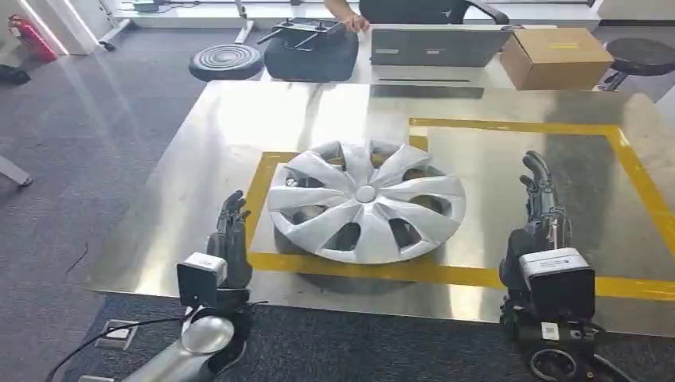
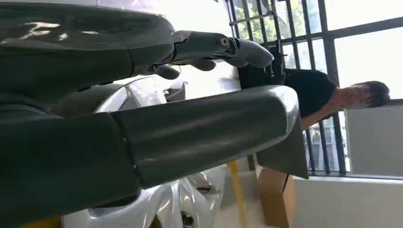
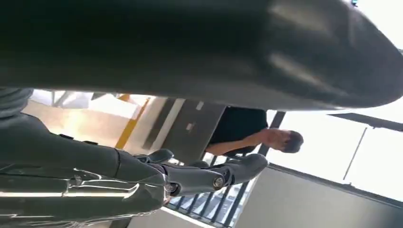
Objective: Take the parts from the cabinet and place them on the table.
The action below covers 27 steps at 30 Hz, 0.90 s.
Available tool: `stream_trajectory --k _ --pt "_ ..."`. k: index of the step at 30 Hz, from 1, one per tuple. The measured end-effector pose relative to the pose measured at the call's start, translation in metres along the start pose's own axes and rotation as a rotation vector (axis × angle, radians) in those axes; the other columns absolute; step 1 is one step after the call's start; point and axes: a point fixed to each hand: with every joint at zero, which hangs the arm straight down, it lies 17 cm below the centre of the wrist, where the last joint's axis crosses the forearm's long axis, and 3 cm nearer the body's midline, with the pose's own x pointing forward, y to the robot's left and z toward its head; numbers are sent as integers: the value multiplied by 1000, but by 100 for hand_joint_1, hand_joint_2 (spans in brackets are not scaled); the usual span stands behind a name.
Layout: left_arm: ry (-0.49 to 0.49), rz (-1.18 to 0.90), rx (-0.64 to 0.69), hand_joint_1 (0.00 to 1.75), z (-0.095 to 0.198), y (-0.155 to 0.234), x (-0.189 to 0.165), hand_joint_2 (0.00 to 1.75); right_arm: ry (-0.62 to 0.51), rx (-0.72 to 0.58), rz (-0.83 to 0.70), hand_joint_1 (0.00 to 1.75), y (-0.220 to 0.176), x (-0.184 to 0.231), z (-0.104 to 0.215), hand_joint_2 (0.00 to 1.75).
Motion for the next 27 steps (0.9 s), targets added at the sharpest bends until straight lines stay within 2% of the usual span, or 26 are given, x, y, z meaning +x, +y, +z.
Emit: stream_trajectory --k 27 --pt "11 -7 7 0 3 4 1 0 16 19 -12 0 10 -2 0 0"
